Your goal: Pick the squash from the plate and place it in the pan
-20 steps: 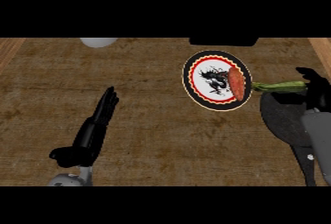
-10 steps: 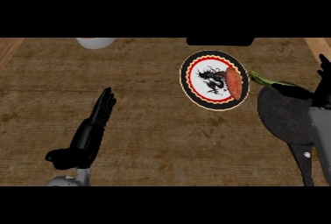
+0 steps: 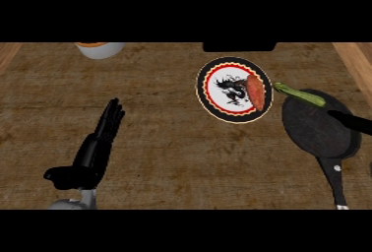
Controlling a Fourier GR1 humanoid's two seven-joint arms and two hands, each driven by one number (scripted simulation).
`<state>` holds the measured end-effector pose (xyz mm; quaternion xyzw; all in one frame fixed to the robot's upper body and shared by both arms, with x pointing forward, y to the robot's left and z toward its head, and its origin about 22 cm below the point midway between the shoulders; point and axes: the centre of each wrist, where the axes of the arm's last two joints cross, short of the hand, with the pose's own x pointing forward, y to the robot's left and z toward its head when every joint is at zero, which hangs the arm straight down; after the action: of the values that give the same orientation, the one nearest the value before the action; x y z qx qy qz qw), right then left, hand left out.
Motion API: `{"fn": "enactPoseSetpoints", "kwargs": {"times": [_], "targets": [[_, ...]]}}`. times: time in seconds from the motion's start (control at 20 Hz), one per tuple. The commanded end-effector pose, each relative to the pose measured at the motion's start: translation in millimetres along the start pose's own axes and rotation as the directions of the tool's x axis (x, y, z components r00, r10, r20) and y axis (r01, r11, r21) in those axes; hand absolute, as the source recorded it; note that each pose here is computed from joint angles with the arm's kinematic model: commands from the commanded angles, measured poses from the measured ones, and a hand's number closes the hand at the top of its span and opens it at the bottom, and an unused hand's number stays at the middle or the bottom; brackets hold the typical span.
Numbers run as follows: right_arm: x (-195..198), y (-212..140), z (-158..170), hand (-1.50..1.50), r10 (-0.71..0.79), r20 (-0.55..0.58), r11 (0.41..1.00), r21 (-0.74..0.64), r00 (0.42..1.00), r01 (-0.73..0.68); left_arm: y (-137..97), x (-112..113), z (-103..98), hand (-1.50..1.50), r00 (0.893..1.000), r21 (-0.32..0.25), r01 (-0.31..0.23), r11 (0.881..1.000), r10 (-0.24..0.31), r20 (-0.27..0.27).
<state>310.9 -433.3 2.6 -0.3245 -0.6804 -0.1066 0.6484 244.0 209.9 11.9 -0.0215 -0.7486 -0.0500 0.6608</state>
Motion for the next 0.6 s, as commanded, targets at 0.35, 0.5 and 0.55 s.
{"fn": "enactPoseSetpoints", "kwargs": {"times": [0.35,0.5,0.55], "targets": [[-15.8,-55.5,92.3,-1.50,-0.082,0.067,0.982,0.173,0.994,0.069,1.4,-9.6,-3.7,0.00,1.000,0.002,0.006,1.000,-0.006,0.001],[-28.8,-79.7,100.6,-1.50,-0.060,0.089,0.984,0.175,0.994,0.044,-13.9,-1.3,8.2,0.00,1.000,-0.020,0.003,1.000,-0.004,-0.004],[-17.7,-71.5,99.7,-1.50,-0.058,0.093,0.984,0.171,0.994,0.041,-16.4,-7.6,3.2,0.00,1.000,-0.017,0.014,1.000,-0.014,-0.001]]}}
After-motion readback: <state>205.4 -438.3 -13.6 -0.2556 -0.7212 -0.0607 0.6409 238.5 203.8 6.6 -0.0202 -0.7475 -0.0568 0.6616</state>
